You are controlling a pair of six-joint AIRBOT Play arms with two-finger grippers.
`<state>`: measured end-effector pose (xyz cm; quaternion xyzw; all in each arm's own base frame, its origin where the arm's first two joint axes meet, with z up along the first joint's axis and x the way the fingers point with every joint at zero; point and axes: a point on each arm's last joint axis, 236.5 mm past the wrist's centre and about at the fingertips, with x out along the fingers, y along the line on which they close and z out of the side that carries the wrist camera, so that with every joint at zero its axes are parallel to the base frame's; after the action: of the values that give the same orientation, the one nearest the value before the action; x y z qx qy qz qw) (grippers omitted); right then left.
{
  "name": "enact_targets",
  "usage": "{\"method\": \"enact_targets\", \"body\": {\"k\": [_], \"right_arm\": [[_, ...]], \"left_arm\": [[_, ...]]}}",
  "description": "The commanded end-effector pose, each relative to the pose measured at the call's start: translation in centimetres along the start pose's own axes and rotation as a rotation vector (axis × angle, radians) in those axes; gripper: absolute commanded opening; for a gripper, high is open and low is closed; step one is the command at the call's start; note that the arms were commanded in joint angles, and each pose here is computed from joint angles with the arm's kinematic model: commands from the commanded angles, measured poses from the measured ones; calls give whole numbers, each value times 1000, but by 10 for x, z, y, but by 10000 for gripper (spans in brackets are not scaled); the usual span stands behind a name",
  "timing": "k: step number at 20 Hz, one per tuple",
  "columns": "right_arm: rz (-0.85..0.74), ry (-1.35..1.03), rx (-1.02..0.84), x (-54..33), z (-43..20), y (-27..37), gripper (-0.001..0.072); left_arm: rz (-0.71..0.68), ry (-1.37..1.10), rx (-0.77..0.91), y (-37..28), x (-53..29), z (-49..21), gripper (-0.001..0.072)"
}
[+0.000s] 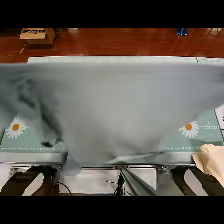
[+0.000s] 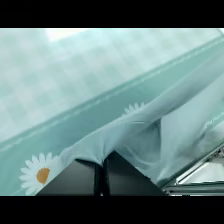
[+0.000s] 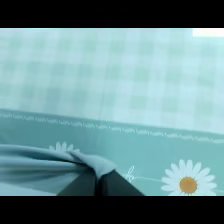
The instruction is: Fold the shirts.
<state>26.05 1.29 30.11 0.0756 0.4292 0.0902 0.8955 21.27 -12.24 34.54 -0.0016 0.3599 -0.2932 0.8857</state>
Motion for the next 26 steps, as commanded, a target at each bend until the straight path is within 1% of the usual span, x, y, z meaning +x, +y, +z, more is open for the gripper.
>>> {"method": "enact_targets", "body": {"k": [1,3,5,8,10,12,14,16,19,20,21,22,23,24,25,26], "right_arm": [[41,205,73,77,7,-40,27],[76,295,84,126,9,-54,27],[88,286,101,174,24,-64,27],[64,121,117,232,71,-80,28],[40,-20,120,260,107,-87,28],[38,-73,119,286,121,-86,28],[58,-9,115,322,106,-78,28],[69,55,108,351,89,-76,28],[34,160,95,375,59,-90,30],[31,208,93,380,47,-92,64],[33,246,91,379,38,-93,217],[47,286,56,371,30,-93,371],[62,327,-3,357,24,-92,426],[56,370,-47,337,18,-98,426],[20,423,-70,315,10,-110,426],[-19,441,-43,291,7,-124,424]], "left_arm": [[-48,90,-71,53,87,18,22],[-65,114,-108,84,144,30,23],[-88,168,-123,109,203,27,23],[-90,200,-124,147,277,17,23],[-51,148,-125,176,314,22,23],[-20,90,-148,192,341,30,24],[-26,94,-170,197,362,23,23],[-48,152,-184,195,380,4,24],[-79,239,-209,195,395,-23,24],[-91,270,-215,193,398,-32,28],[-100,292,-219,193,397,-37,91],[-108,324,-219,193,389,-43,325],[-108,380,-209,197,375,-51,563],[-86,477,-205,207,351,-68,629],[-42,582,-229,220,325,-87,625],[18,665,-321,234,295,-105,596]]}}
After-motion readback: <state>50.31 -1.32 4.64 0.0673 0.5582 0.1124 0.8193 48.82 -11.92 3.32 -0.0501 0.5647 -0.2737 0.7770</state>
